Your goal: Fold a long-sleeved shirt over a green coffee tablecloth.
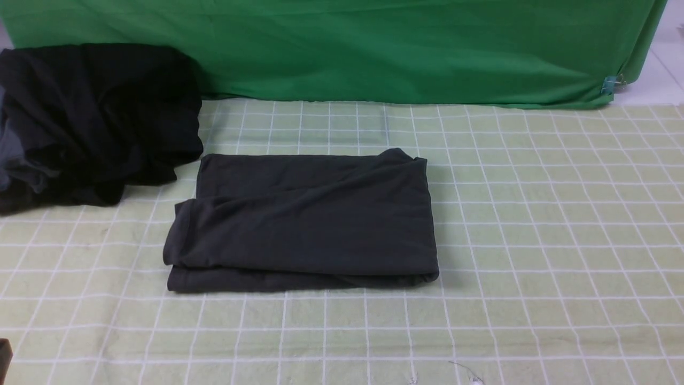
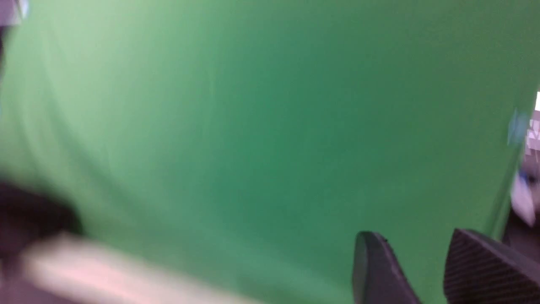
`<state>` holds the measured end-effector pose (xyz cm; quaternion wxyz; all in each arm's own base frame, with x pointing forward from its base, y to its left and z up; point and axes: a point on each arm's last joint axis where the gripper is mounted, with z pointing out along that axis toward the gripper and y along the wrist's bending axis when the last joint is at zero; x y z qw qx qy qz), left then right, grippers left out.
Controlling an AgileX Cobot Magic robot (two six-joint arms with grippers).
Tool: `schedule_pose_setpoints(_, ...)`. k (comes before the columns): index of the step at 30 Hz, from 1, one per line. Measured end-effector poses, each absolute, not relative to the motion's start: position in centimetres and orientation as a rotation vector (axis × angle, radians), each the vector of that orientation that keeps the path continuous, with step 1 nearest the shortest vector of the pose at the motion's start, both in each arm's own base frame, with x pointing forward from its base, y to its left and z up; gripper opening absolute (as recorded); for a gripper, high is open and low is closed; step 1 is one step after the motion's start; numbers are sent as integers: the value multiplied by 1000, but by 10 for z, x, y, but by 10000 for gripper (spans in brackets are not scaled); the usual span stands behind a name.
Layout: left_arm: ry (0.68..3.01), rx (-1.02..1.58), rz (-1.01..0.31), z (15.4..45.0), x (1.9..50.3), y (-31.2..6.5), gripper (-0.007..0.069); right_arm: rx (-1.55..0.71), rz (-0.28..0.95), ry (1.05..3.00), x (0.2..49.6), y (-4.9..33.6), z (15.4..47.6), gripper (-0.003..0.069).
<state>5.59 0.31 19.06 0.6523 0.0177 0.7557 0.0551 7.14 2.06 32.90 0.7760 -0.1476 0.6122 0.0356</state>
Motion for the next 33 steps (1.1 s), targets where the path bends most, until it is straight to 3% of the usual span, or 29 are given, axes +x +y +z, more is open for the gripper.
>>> schedule_pose_setpoints(4,1715,40,125,191,56,3,2,-275,-44,1571,72,11,290,239)
schedule_pose_setpoints(9,1715,39,124,191,56,3,2,-201,-140,1652,64,2,239,240)
schedule_pose_setpoints(13,1715,39,124,191,56,3,2,-181,-123,1716,57,2,194,241)
schedule_pose_setpoints(33,1714,38,126,191,56,3,3,-91,-78,1744,56,0,188,242)
